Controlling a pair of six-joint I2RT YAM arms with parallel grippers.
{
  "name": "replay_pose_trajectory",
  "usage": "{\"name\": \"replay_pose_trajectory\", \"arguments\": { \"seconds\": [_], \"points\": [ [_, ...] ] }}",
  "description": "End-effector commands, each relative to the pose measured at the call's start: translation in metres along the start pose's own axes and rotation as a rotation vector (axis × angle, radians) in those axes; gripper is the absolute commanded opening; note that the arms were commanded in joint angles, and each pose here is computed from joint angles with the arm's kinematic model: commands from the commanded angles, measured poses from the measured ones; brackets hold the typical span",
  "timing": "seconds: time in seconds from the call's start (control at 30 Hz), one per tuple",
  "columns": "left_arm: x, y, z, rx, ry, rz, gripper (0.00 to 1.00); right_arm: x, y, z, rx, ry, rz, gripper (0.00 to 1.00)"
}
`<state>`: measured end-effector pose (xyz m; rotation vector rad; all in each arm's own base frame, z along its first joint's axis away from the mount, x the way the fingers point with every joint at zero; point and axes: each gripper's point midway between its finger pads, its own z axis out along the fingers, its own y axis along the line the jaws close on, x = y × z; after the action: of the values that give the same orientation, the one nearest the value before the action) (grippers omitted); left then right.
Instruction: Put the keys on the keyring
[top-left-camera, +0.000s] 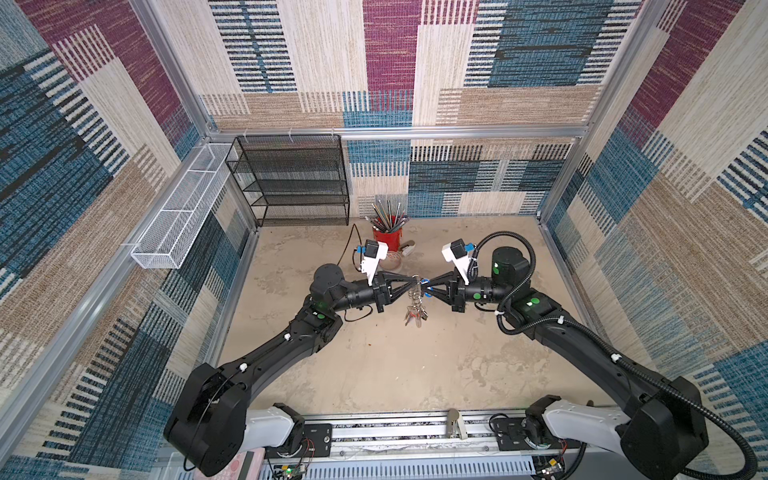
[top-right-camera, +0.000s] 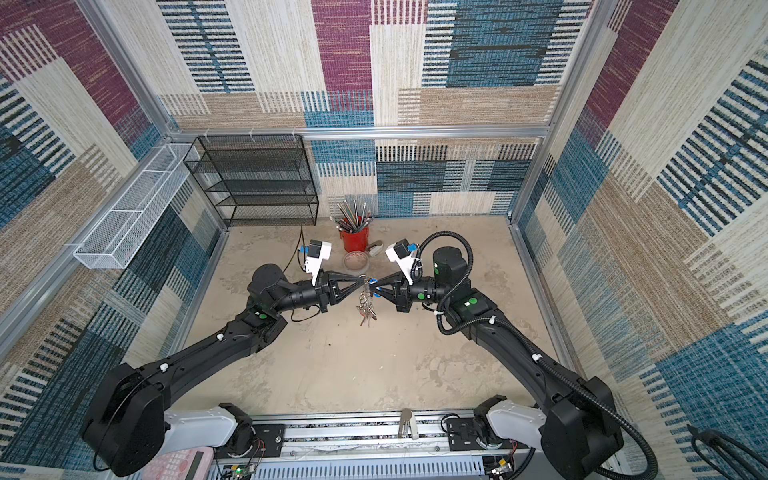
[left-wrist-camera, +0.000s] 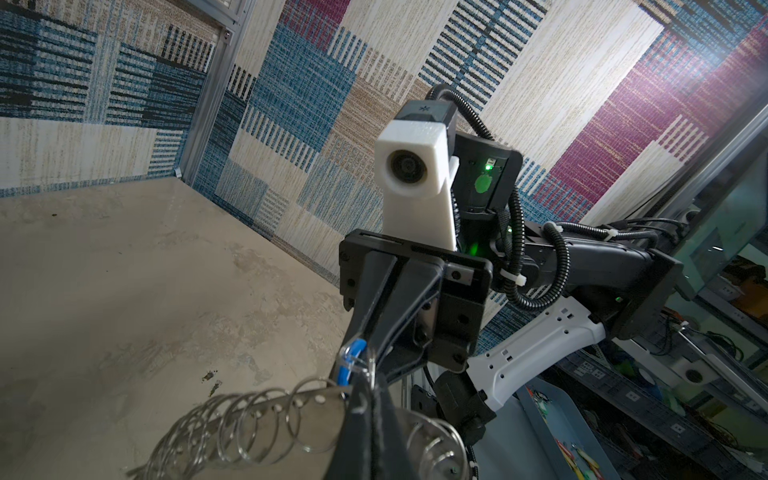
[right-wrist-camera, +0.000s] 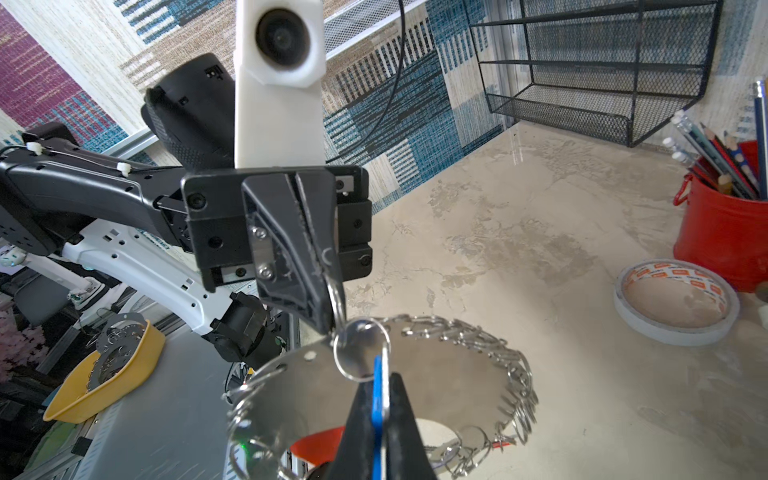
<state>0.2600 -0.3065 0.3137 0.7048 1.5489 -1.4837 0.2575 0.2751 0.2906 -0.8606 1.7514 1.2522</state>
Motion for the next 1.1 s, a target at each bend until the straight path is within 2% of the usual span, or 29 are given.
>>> {"name": "replay_pose_trajectory", "arguments": {
  "seconds": [0.0, 0.27, 0.63, 1.07],
  "points": [
    [0.001, -0.005, 0.001, 0.036, 0.008, 0.037, 0.0, -0.003, 0.001, 0.003, -0.003, 0.002, -0.015, 0.0],
    [0.005, -0.002, 0.002, 0.025, 0.014, 0.04, 0.0, -0.002, 0.003, 0.004, 0.0, 0.002, -0.019, 0.0],
    [0.004, 0.0, -0.006, -0.02, -0.008, 0.047, 0.0, -0.004, -0.009, -0.007, 0.09, -0.029, -0.009, 0.0],
    [0.006, 0.003, -0.006, -0.023, -0.011, 0.034, 0.0, -0.002, -0.015, -0.011, 0.088, -0.036, 0.016, 0.0]
  ]
}}
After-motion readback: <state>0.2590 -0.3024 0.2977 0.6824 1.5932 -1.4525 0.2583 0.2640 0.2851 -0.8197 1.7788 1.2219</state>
